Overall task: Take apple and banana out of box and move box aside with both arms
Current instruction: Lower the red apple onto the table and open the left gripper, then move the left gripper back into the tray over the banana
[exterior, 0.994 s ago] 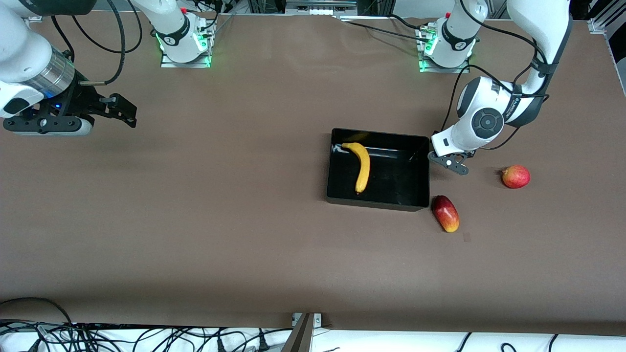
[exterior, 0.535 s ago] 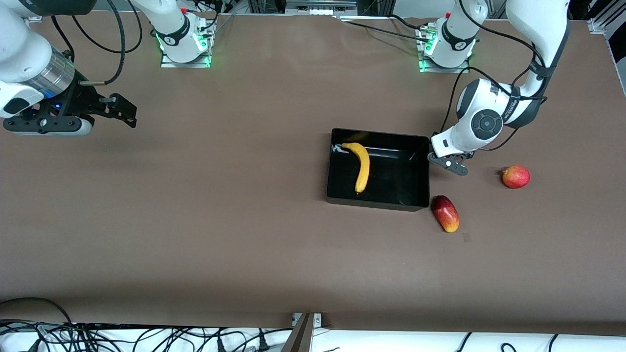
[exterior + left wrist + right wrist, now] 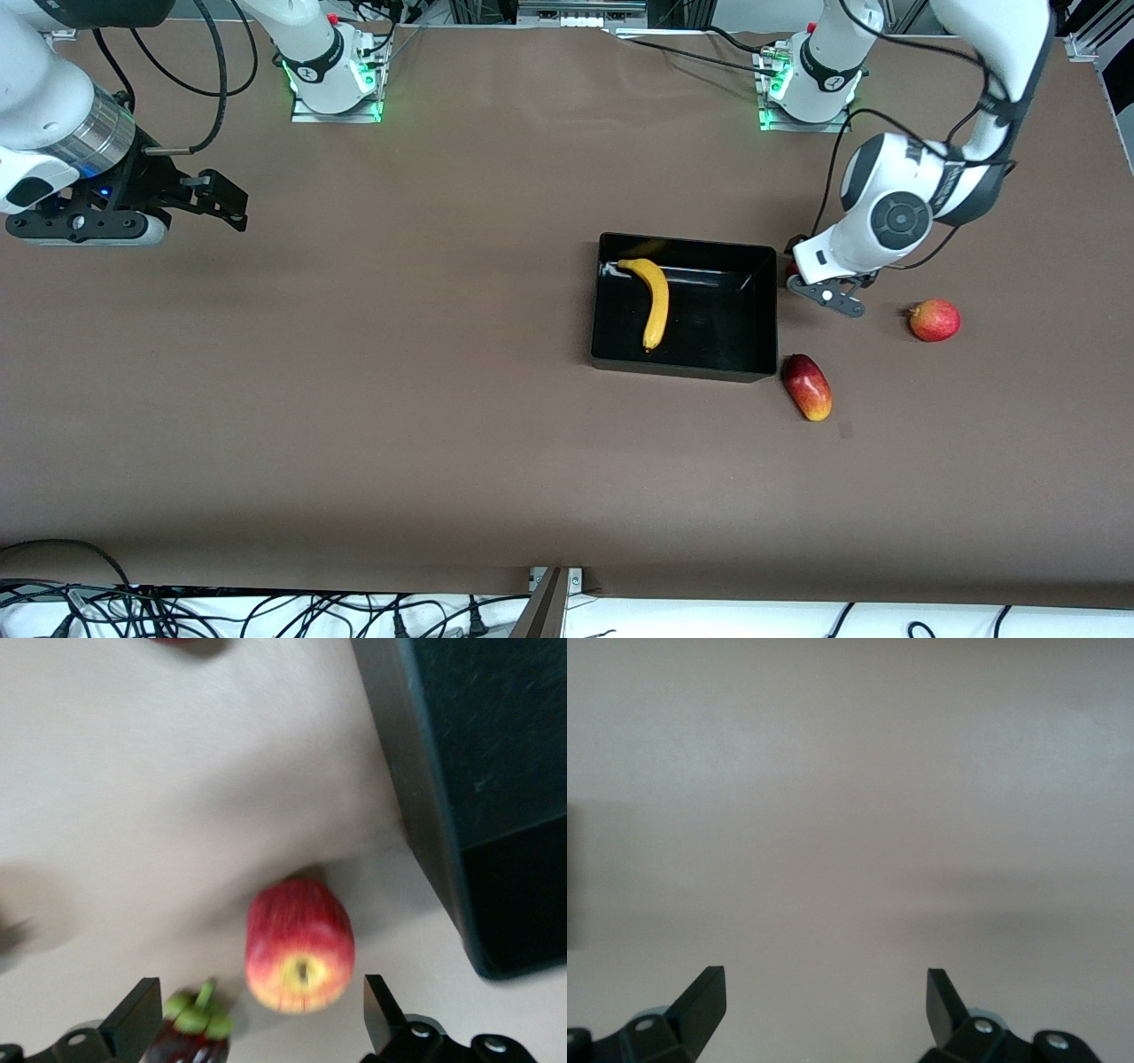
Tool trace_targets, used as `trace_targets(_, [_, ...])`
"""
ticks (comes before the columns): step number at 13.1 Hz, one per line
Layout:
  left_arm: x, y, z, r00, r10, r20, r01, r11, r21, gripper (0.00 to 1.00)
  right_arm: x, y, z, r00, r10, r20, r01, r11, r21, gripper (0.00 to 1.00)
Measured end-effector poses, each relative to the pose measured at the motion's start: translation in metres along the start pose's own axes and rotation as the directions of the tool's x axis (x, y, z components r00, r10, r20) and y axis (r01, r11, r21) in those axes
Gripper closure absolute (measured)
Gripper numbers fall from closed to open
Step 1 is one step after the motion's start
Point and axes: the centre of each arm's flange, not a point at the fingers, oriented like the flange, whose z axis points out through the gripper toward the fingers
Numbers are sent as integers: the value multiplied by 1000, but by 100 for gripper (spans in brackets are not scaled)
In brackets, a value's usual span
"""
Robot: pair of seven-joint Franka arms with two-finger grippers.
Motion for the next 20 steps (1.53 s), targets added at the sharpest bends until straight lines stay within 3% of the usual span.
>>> trace_targets(2, [5, -1, -64, 999, -37, -2, 37, 999, -15, 0, 0, 0, 0, 1000, 0, 0, 0, 1000, 0, 0])
trace_targets(4, [18, 24, -107, 993, -108, -40, 105, 992, -72, 0, 0, 0, 0, 1000, 0, 0, 0, 1000, 0, 0])
trace_targets(7, [51, 94, -120, 969, -243, -49, 237, 966, -105, 0, 0, 0, 0, 1000, 0, 0, 0, 1000, 0, 0])
trace_targets(12, [129, 181, -57, 893, -436, -114, 411, 892, -189, 0, 0, 0, 0, 1000, 0, 0, 0, 1000, 0, 0])
trace_targets(16, [152, 223, -6, 857, -501, -120, 466, 853, -234, 0, 0, 0, 0, 1000, 0, 0, 0, 1000, 0, 0])
trace_targets(20, [163, 235, 29, 847, -517, -124, 475, 841, -257, 0, 0, 0, 0, 1000, 0, 0, 0, 1000, 0, 0])
